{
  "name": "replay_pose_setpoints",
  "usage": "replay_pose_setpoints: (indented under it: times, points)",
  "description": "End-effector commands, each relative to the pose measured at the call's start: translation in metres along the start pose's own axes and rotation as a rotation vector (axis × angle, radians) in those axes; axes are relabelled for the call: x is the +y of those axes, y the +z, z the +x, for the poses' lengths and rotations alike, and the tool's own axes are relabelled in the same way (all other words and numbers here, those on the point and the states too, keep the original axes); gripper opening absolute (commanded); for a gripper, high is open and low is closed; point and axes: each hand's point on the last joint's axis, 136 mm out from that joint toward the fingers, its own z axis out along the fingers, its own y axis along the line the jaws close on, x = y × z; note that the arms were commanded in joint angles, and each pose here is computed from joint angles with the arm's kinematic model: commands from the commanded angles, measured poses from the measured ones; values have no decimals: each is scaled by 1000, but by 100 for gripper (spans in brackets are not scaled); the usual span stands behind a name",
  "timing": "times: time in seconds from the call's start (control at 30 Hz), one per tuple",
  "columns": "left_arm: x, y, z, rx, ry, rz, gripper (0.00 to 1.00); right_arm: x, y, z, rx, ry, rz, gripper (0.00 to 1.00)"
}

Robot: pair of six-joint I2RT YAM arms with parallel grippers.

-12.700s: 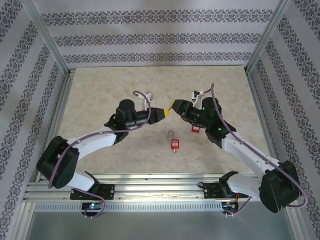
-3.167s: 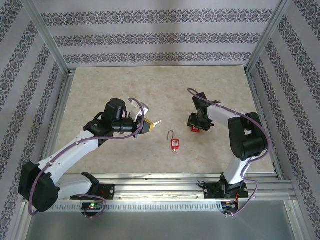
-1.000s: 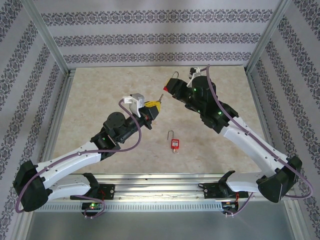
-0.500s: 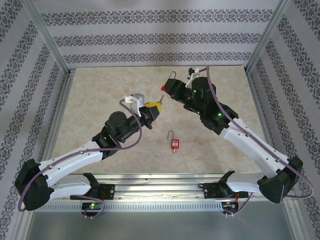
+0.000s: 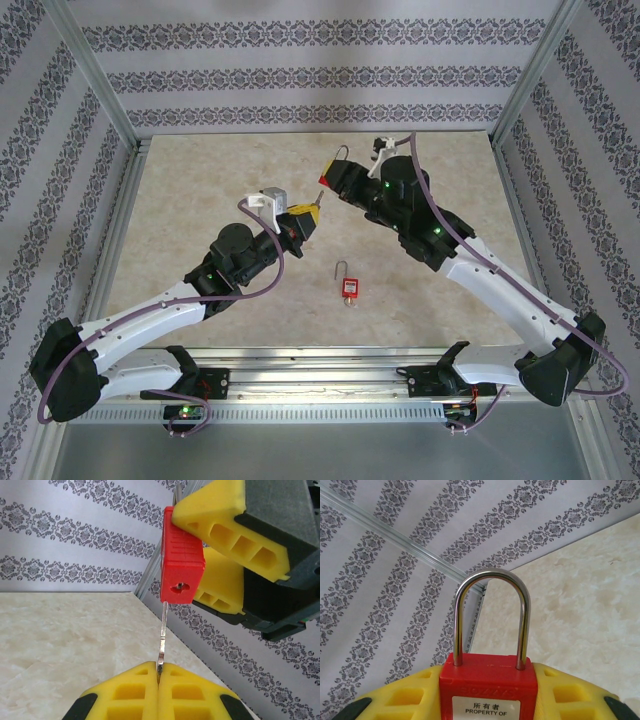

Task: Unlock with the key

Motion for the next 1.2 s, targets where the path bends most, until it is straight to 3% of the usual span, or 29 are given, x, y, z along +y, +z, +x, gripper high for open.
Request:
replay_pose_setpoints:
  times: [0.0,1.17]
  points:
    - [-4,-6,-21,-74,-8,21,0,9,-6,-1,-16,-3,-32,8]
    - [-6,2,-11,-31,0,39,0,9,3,4,-8,-24,-30,8]
